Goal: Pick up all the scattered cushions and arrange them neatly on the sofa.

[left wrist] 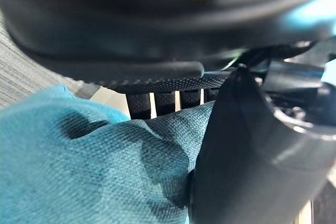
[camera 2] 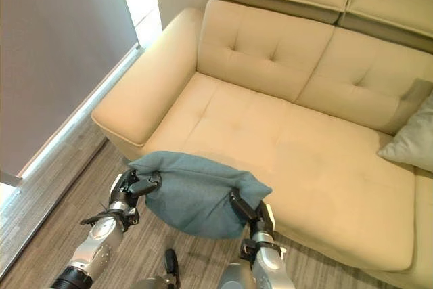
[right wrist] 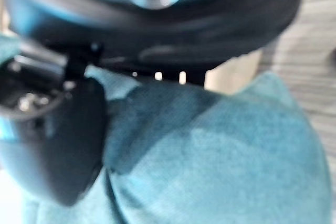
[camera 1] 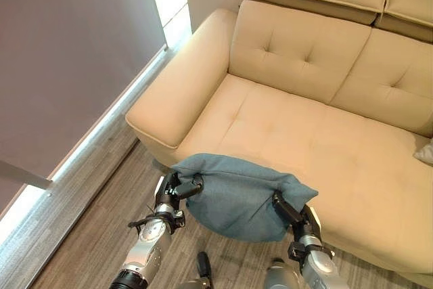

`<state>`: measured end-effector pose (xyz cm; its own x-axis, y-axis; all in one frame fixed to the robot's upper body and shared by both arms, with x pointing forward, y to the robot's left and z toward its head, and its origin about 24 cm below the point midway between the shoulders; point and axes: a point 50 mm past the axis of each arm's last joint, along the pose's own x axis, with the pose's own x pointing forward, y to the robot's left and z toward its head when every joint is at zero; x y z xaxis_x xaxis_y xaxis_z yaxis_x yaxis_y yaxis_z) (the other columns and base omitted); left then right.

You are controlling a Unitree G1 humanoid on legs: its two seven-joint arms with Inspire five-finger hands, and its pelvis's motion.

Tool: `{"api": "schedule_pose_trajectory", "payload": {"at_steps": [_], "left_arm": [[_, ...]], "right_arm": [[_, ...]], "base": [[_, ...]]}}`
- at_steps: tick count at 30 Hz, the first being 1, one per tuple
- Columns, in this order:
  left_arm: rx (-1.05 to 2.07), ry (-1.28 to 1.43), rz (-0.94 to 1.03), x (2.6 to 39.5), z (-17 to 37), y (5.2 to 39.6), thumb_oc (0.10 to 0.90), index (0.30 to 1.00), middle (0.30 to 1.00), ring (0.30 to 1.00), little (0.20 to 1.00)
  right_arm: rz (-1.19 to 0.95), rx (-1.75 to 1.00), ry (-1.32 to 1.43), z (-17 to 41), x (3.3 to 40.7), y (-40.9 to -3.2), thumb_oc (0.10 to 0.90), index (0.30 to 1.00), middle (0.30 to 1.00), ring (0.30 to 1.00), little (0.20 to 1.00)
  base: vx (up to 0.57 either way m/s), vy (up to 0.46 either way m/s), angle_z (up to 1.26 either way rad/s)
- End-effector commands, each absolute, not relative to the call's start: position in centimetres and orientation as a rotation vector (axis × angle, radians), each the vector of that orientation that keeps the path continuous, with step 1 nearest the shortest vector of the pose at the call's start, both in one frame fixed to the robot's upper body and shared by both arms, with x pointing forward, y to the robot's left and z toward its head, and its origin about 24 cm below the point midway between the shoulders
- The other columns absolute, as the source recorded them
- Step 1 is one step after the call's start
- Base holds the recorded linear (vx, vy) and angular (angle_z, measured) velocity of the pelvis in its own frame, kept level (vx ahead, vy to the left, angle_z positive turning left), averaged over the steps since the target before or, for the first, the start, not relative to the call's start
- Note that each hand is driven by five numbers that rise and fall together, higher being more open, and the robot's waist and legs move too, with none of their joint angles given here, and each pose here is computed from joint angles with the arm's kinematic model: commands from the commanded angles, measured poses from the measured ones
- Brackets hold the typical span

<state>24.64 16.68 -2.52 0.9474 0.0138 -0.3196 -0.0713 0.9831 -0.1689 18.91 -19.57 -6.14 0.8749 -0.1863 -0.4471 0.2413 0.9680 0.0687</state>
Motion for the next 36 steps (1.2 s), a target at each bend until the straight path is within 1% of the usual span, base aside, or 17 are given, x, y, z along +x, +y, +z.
{"api": "schedule_pose_trajectory", "payload": {"at_steps": [1, 10, 17, 27, 36], "left_arm": [[-0.205, 0.208, 0.003, 24.8, -0.7, 16.2, 0.400, 0.300, 0.300, 0.300, 0.300], [-0.203, 0.256, 0.009, 23.4, -2.1, 16.3, 0.400, 0.300, 0.300, 0.300, 0.300], [-0.188, 0.265, 0.018, 23.5, -2.3, 16.2, 0.400, 0.300, 0.300, 0.300, 0.300], [-0.117, 0.259, 0.015, 23.6, -2.2, 16.2, 0.400, 0.300, 0.300, 0.300, 0.300], [-0.008, 0.332, -0.028, 22.3, -3.8, 16.5, 0.400, 0.300, 0.300, 0.300, 0.300]], "right_arm": [[-0.265, 0.220, 0.160, -1.2, 22.2, -20.5, 0.400, 0.300, 0.300, 0.300, 0.300], [-0.230, 0.165, 0.188, -1.6, 21.8, -20.6, 0.400, 0.300, 0.300, 0.300, 0.300], [-0.257, 0.064, 0.140, -0.5, 22.0, -22.5, 0.400, 0.300, 0.300, 0.300, 0.300], [-0.309, 0.044, 0.142, -0.6, 21.7, -23.4, 0.400, 0.300, 0.300, 0.300, 0.300], [-0.276, 0.048, 0.171, -1.1, 21.3, -22.8, 0.400, 0.300, 0.300, 0.300, 0.300]], "base": [[0.14, -0.103, 0.07], [0.31, -0.243, 0.27], [0.18, -0.277, 0.20], [0.17, 0.006, -0.28], [0.16, 0.158, -0.49]]}}
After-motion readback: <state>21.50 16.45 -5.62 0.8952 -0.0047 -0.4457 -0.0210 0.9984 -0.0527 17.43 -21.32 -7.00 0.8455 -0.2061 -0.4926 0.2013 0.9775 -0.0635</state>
